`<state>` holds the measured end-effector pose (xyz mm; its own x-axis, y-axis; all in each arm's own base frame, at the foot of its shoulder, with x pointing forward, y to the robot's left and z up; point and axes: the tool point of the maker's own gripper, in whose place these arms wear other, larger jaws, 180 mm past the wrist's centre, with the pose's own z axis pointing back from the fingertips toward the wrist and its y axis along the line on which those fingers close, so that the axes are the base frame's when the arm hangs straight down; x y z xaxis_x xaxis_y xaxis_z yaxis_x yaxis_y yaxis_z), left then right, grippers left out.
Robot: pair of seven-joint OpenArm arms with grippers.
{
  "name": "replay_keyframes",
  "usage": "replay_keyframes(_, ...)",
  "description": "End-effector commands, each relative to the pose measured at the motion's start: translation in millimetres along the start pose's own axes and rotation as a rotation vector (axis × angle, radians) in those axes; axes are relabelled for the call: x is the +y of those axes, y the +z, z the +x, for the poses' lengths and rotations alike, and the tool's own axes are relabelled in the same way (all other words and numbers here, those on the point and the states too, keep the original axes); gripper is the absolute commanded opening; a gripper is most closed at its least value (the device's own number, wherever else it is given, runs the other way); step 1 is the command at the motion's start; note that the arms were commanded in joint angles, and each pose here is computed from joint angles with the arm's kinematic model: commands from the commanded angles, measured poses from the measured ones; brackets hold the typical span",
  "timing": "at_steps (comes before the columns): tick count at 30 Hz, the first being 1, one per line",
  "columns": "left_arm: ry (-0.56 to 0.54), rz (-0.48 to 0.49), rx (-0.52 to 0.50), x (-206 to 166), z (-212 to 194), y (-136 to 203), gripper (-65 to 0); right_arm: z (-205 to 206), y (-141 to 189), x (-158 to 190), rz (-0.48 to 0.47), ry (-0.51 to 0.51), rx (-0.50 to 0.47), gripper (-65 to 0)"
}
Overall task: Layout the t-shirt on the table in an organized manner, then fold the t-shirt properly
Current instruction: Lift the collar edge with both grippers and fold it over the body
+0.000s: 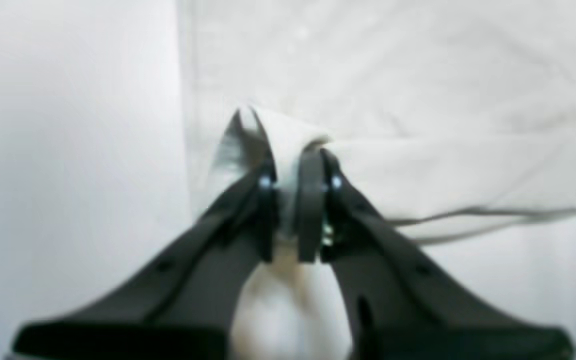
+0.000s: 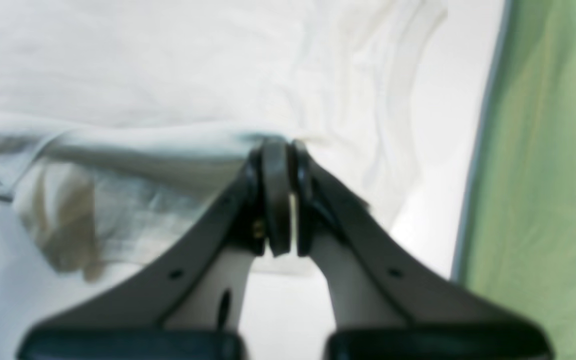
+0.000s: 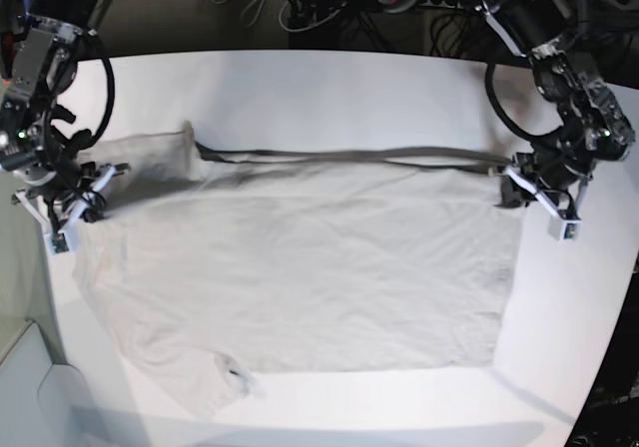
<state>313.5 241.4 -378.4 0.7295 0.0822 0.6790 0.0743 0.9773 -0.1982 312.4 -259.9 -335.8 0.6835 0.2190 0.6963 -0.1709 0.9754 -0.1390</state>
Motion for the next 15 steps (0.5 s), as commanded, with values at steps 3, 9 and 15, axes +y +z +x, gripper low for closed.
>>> replay_keyframes(3,-0.012,0.001,-0.074,2.5,26.3,3.5,-58.7,17.3,-1.6,-4.1,0.003,0.018,-0.045,-65.0)
replay_keyframes(9,-0.022,0.004,-0.101,2.2,39.8,4.7,-58.7,31.2,-5.5,0.2,0.016,0.033,-0.067,-65.0)
replay_keyframes(15,-0.030,0.013,-0.105,9.2,44.1,7.6,-58.7,44.4,-8.0,6.3,0.030,0.054,-0.088,-65.0)
